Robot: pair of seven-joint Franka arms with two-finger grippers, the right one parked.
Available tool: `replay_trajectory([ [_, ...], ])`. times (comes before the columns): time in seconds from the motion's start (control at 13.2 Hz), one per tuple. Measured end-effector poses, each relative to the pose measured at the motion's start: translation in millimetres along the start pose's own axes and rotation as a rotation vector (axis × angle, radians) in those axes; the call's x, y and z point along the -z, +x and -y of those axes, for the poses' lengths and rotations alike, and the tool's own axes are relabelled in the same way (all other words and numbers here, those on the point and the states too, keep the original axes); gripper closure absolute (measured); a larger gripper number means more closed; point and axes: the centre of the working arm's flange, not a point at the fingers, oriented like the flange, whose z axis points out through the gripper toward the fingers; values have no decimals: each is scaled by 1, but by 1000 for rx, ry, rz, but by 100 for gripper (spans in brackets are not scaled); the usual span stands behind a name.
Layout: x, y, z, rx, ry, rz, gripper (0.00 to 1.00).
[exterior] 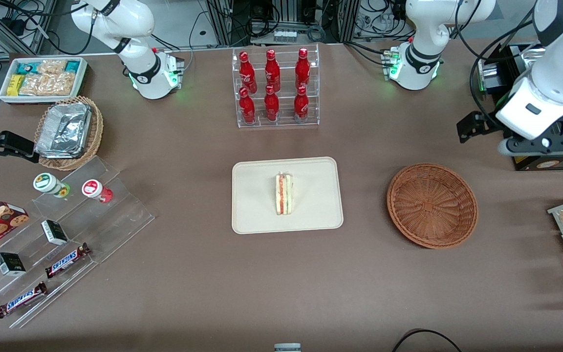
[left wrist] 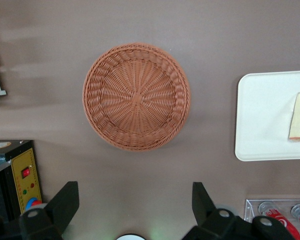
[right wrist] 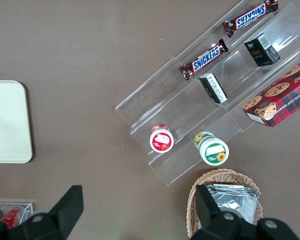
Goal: Place sandwich from basket to tray
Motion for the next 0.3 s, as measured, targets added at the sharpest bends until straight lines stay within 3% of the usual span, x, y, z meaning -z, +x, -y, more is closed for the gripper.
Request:
replay_trajectory([
  [0.3,2,15,21,38,-1,16,0],
])
